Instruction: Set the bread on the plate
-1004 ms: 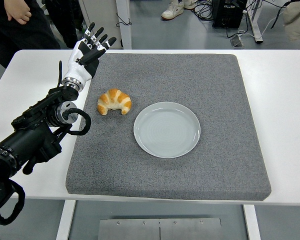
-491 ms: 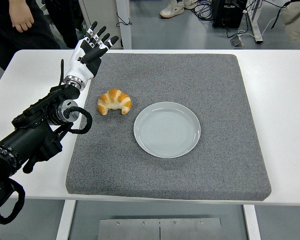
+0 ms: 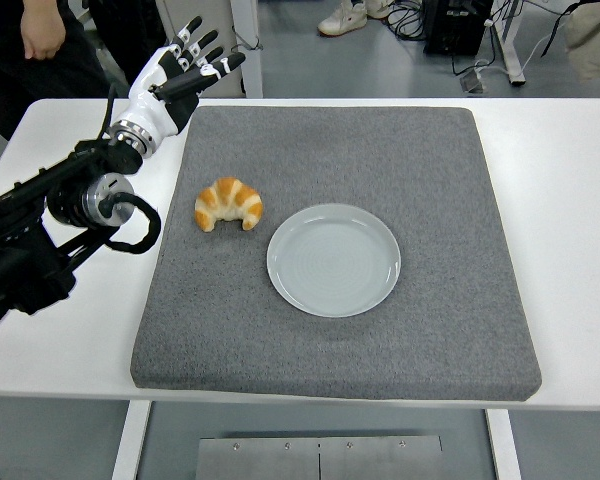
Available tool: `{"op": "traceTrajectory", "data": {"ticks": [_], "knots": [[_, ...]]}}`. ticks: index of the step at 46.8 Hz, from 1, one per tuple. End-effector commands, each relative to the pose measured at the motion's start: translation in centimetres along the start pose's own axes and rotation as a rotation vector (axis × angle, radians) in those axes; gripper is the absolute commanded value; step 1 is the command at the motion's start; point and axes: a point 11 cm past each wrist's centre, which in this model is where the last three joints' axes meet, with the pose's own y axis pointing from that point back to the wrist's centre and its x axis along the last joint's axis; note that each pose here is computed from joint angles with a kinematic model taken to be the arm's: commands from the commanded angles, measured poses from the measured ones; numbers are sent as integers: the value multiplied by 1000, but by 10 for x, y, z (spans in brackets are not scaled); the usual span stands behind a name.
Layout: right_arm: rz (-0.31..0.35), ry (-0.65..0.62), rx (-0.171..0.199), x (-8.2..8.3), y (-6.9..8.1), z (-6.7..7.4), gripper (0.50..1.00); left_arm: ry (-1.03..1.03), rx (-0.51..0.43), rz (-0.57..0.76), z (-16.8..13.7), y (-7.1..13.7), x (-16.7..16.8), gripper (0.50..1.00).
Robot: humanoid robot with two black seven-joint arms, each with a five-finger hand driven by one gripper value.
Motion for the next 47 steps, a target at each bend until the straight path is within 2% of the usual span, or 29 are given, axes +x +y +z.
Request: {"op": "traceTrajectory", "data": {"ticks": [1,11,28,37,47], "knots": [[0,0,1,0,0,0,1000,-61,32,-21,4,7,-1,955],[0,0,1,0,0,0,1000,-257,80,-60,22,20,9,955],[1,3,6,1,-1,-4,1000,-713,260,-143,38,41,22,955],[0,6,6,1,-1,-3,1000,-925,353,-204,25,52,29,957],[0,5,6,1,-1,-3,1000,-1045,364,-274,11,57,29,958]]}}
